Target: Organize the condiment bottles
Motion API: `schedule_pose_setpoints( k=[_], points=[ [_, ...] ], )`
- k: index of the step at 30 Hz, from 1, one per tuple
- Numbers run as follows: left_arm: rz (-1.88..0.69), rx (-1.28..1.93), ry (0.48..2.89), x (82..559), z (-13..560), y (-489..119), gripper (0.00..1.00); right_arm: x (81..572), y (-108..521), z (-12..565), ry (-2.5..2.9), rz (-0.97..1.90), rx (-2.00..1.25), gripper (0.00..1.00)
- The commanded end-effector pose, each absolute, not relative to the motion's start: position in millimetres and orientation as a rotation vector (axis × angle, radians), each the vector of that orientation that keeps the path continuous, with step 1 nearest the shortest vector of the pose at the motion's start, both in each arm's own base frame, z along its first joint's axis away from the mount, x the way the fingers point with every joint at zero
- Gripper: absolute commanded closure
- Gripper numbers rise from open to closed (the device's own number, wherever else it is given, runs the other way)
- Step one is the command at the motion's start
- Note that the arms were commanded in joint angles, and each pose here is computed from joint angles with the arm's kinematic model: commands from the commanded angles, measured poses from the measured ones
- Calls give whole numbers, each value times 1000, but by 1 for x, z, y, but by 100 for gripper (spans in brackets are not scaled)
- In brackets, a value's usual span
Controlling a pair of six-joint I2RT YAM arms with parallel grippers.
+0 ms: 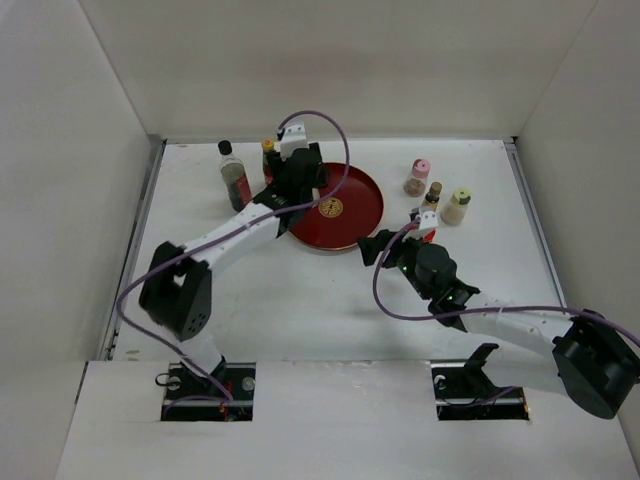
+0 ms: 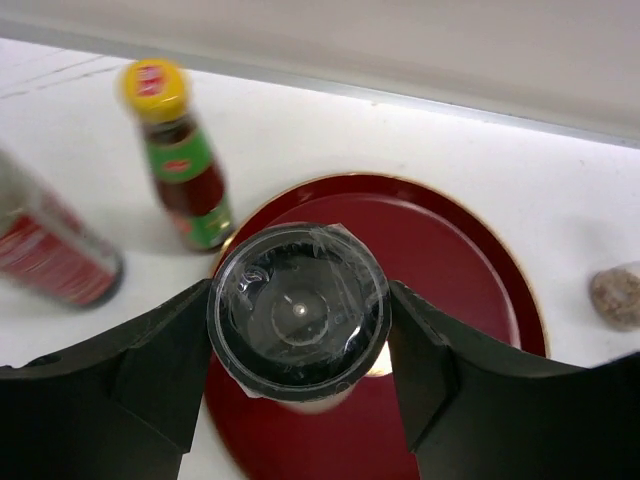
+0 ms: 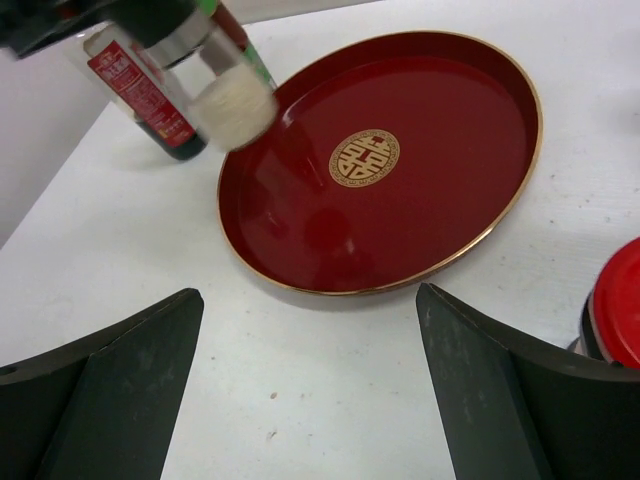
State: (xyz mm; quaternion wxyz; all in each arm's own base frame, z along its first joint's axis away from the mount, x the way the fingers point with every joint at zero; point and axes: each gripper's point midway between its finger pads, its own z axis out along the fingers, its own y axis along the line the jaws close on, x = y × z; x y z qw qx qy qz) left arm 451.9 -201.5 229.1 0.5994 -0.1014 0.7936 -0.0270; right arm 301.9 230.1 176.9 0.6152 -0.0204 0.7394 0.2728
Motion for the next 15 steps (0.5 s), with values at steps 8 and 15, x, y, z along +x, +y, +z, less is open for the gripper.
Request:
schedule_pose_setpoints(
  k=[8, 15],
  points=[
    [-189, -169, 1719, 548, 260, -268, 63, 307, 207, 209, 1595, 695, 81, 5],
    [-170, -149, 1753, 567, 230, -275, 63, 308, 204, 208, 1600, 689, 91, 5]
  ],
)
